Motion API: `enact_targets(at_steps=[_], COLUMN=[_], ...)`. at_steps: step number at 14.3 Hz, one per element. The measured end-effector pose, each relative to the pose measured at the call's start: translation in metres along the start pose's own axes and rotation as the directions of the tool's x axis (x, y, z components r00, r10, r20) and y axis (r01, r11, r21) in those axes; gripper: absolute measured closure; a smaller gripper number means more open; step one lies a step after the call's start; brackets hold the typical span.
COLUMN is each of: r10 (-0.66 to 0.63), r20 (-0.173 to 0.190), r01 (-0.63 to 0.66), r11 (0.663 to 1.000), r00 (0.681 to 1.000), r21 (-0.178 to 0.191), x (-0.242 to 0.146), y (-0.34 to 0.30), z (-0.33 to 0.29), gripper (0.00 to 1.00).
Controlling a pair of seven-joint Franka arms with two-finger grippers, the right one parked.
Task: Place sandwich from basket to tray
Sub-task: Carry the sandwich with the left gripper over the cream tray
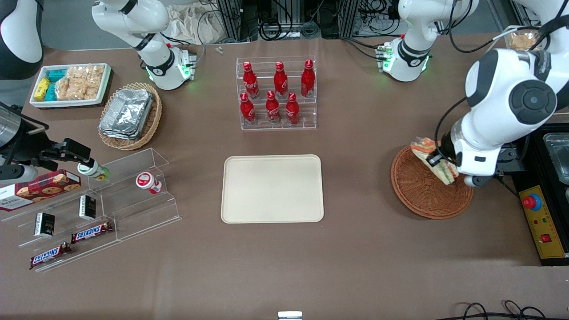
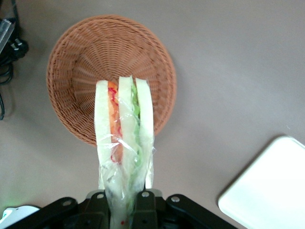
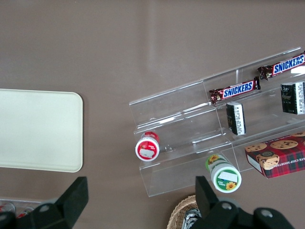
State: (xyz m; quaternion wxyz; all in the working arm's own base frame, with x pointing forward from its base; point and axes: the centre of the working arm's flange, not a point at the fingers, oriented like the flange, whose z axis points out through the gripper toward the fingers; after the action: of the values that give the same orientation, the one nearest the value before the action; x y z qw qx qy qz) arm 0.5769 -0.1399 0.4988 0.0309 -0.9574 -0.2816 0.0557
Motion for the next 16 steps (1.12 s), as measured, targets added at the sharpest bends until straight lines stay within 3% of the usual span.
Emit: enact_targets(at_steps=[2,5,7,9,10,13,16], r10=[0.086,0.249,0.341,0.377,0.400,0.499,0.558], r20=[0.006,0.066,0.102,0.109,0.109,0.067,0.044], r01=[-0.086,-0.245,-0.329,-0.353,-0.375,-0.491,-0.551], r11=[0.996,0.967,0.936,0.917,0.906,0.865,0.827], r00=[0.996,0.966,0.934,0.920,0.910,0.864,0.829], r21=[-0.026,-0.065,-0.122,-0.186,-0.195,-0.105,-0.109], x=[-0.023,-0.070,-0.093,-0.093,-0.092,-0.114,-0.142], y=[0.041,0.110,0.150,0.174,0.182,0.210,0.240], z=[-0.011,0.009,0.029,0.050,0.063,0.109,0.149], gripper=[0.82,0.82,0.84,0.84,0.84,0.84,0.84])
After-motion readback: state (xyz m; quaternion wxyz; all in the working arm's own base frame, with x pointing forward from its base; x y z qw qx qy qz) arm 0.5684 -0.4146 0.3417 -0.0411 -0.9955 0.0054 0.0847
